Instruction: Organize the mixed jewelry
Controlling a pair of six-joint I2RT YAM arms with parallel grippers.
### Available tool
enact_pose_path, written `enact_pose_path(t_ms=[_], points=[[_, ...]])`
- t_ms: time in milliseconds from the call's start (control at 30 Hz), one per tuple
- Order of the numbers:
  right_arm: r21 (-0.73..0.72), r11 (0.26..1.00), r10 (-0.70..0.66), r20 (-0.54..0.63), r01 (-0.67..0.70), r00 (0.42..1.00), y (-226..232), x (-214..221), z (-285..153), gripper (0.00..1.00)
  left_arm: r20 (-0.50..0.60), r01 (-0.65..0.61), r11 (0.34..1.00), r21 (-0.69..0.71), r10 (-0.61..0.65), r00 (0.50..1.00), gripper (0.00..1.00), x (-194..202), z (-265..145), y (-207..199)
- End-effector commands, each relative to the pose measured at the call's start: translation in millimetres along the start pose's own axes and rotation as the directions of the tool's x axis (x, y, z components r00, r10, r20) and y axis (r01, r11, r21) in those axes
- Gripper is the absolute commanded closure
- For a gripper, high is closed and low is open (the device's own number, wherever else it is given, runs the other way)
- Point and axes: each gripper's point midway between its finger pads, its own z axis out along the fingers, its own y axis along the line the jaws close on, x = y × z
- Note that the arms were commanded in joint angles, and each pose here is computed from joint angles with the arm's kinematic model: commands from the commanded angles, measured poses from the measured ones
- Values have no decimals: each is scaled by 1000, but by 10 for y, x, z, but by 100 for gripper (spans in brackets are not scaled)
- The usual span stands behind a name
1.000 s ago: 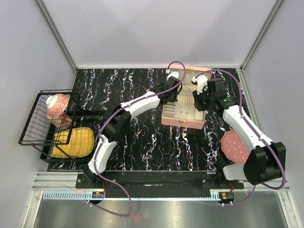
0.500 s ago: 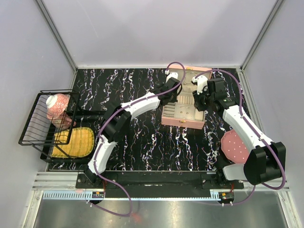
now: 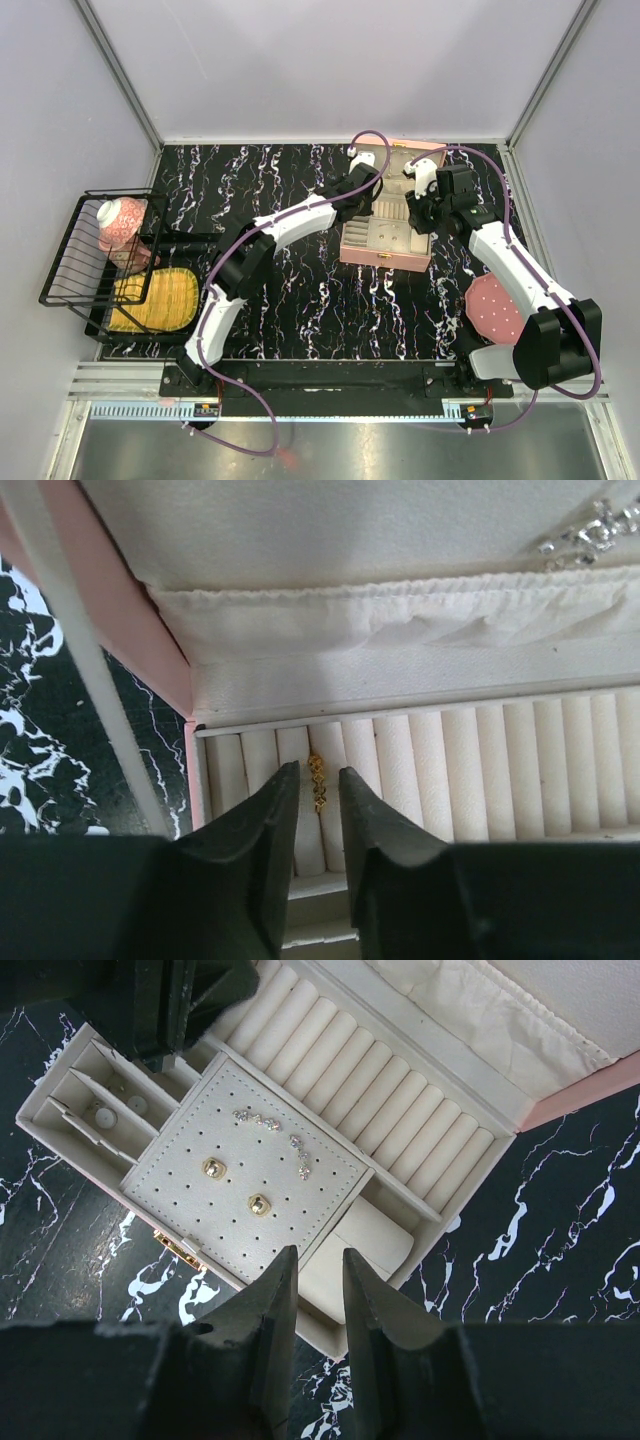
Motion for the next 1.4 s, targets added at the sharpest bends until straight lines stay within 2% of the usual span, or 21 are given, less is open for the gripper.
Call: enact_pose_path(t_ms=[0, 133, 367, 567, 733, 767, 833, 867, 967, 1033, 1100, 1167, 1200, 1267, 1300, 1333, 1367], points=[[9, 1000, -17, 62, 16, 998, -20, -147, -82, 69, 9, -28, 1000, -1, 28, 1000, 65, -117, -225, 17], [12, 1000, -19, 69, 19, 997, -24, -163, -104, 69, 29, -43, 999, -1, 43, 999, 57, -218, -308, 38], [13, 1000, -19, 66, 18, 998, -24, -163, -118, 69, 67, -55, 998, 34, 53, 996, 57, -417, -524, 13], [39, 999, -27, 61, 24, 998, -79, -169, -100, 70, 117, -144, 972, 185, 124, 985, 58, -629, -899, -190], [49, 999, -5, 77, 1, 997, -143, -219, -134, 70, 133, -246, 899, 362, 212, 968, 55, -671, -1382, -348], [53, 999, 2, 80, -7, 997, -175, -226, -144, 69, 115, -251, 889, 382, 223, 968, 55, -573, -1401, -301], [58, 998, 8, 85, -13, 996, -204, -240, -156, 66, 164, -272, 852, 448, 221, 961, 53, -653, -1655, -325], [62, 998, 12, 86, -17, 996, -222, -246, -159, 66, 149, -270, 851, 451, 226, 963, 49, -568, -1636, -215], [71, 997, 28, 95, -35, 995, -294, -260, -181, 62, 185, -276, 854, 441, 215, 959, 38, -701, -1705, 13], [81, 995, 41, 101, -50, 994, -352, -270, -203, 58, 208, -318, 836, 447, 249, 946, 34, -757, -1687, 99], [92, 994, 51, 104, -61, 993, -404, -263, -223, 55, 243, -390, 816, 426, 312, 918, 26, -867, -1642, 197], [100, 993, 50, 110, -61, 993, -420, -270, -257, 46, 269, -435, 809, 394, 351, 897, 21, -995, -1541, 291], [104, 993, 52, 110, -64, 993, -434, -262, -267, 43, 293, -454, 788, 415, 357, 887, 15, -1039, -1521, 267], [112, 992, 53, 112, -66, 992, -459, -259, -302, 35, 317, -463, 782, 418, 352, 881, 11, -1191, -1415, 308], [114, 991, 52, 115, -66, 992, -466, -262, -318, 32, 336, -487, 753, 442, 364, 869, 3, -1233, -1394, 273], [119, 991, 53, 116, -67, 992, -484, -259, -331, 30, 314, -473, 759, 447, 362, 878, 2, -1208, -1221, 295], [125, 990, 58, 116, -72, 992, -508, -251, -347, 25, 346, -476, 759, 444, 345, 873, 1, -1414, -1222, 326]])
